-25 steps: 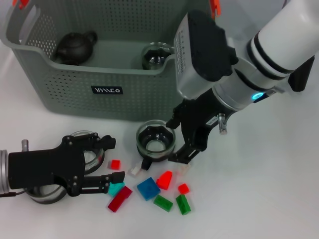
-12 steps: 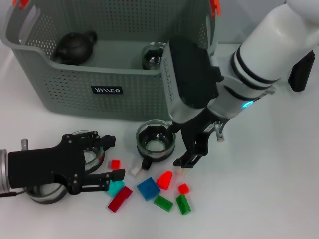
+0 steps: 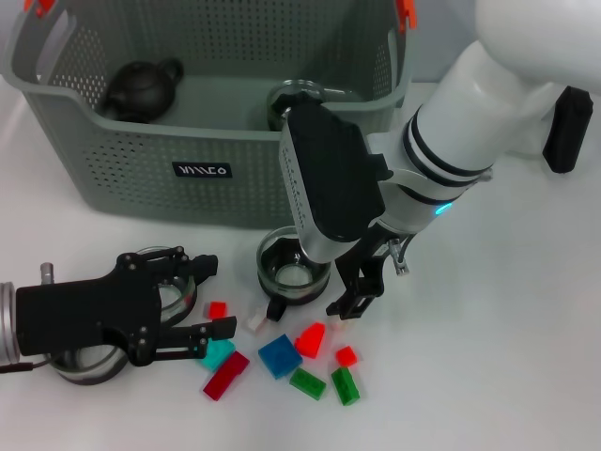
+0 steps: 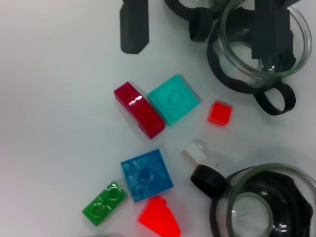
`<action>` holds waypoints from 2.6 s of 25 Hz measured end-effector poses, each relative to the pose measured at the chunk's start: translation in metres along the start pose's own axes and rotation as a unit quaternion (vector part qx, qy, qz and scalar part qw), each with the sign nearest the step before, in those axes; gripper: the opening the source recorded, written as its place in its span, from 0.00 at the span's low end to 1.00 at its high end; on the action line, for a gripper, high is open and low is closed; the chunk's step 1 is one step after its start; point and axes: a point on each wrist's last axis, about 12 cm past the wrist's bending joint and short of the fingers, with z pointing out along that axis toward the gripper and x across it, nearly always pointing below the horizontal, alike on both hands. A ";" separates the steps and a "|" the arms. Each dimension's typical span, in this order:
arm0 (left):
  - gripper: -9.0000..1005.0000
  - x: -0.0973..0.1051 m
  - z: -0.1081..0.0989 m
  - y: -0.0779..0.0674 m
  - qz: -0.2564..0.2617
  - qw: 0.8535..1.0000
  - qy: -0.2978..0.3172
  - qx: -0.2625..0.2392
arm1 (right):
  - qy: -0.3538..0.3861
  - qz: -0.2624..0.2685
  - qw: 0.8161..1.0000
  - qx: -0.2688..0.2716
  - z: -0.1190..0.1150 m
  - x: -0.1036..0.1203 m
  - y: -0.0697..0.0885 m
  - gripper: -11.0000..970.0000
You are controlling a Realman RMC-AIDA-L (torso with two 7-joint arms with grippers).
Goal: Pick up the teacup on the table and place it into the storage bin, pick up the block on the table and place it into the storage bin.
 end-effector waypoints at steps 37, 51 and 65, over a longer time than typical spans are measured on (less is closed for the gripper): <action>0.80 0.004 0.004 0.000 -0.010 1.000 0.000 -0.005 | -0.008 -0.024 0.999 0.022 0.022 0.000 -0.002 0.85; 0.80 0.003 0.005 0.001 -0.008 1.000 0.001 -0.006 | 0.003 -0.019 1.000 0.018 0.025 0.003 -0.004 0.42; 0.80 0.003 0.004 0.002 -0.006 1.000 0.000 -0.008 | 0.000 -0.016 1.000 0.002 0.020 -0.001 -0.004 0.08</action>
